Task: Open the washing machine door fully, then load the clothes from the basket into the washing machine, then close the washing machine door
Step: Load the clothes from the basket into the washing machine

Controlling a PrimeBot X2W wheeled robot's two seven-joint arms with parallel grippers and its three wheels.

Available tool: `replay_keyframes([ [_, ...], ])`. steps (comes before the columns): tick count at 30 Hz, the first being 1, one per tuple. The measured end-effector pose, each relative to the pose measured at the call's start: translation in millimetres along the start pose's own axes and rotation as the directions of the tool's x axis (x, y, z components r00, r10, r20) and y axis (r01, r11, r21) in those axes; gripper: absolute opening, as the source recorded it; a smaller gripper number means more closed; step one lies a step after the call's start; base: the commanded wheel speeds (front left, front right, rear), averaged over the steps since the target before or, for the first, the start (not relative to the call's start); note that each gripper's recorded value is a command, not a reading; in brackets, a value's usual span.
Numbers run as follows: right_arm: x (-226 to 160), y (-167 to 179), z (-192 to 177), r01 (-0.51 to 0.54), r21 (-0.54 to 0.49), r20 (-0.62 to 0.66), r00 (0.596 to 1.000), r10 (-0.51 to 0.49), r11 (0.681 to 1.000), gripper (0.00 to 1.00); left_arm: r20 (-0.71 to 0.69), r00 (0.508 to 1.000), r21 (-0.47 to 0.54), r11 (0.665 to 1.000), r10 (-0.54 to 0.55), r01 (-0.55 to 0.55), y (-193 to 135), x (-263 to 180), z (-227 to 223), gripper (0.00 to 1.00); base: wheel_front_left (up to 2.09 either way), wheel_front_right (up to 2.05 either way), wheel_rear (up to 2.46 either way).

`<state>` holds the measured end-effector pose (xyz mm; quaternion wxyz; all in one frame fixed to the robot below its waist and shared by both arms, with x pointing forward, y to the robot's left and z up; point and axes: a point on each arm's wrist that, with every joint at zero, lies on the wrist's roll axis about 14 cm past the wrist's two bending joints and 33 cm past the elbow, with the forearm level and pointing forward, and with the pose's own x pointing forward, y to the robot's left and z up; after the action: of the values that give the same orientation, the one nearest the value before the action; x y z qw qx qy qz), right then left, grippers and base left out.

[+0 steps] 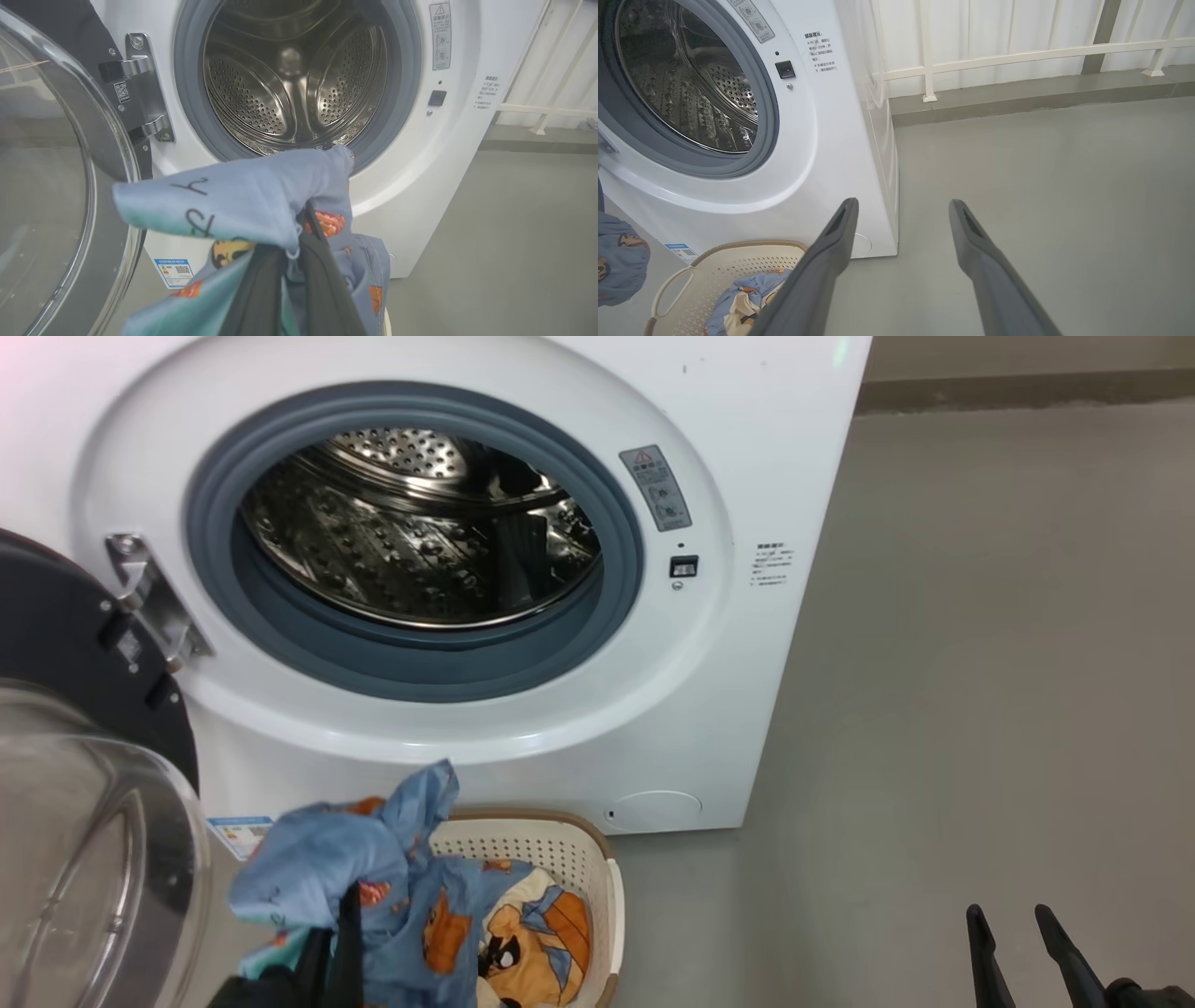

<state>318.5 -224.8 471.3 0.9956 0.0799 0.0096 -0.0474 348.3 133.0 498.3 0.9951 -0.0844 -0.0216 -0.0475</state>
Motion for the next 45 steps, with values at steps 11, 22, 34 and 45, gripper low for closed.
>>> replay_keyframes([
  [11,5.2,-9.3,-4.3,0.047,0.027,-0.013,0.999,-0.047,0.999,1.00,0.027,0.996,0.035,0.996,-0.081,0.080,-14.0,51.3,6.2,0.00,0.00,0.00,0.00],
  [22,15.8,-21.7,-11.4,0.099,0.043,-0.036,0.995,-0.097,0.994,1.00,0.085,0.990,0.049,0.992,-0.116,0.112,-22.5,131.5,21.7,0.00,0.00,0.00,0.00],
  [34,20.2,-33.1,-27.9,0.151,0.053,-0.092,0.985,-0.146,0.987,1.00,0.043,0.992,0.110,0.987,-0.123,0.117,-16.7,217.6,6.3,0.00,0.00,0.00,0.00],
  [45,31.7,-38.5,-53.4,0.175,0.036,-0.173,0.971,-0.166,0.984,1.00,-0.012,0.992,0.156,0.980,-0.126,0.126,-16.1,296.2,-18.8,0.00,0.00,0.00,0.00],
])
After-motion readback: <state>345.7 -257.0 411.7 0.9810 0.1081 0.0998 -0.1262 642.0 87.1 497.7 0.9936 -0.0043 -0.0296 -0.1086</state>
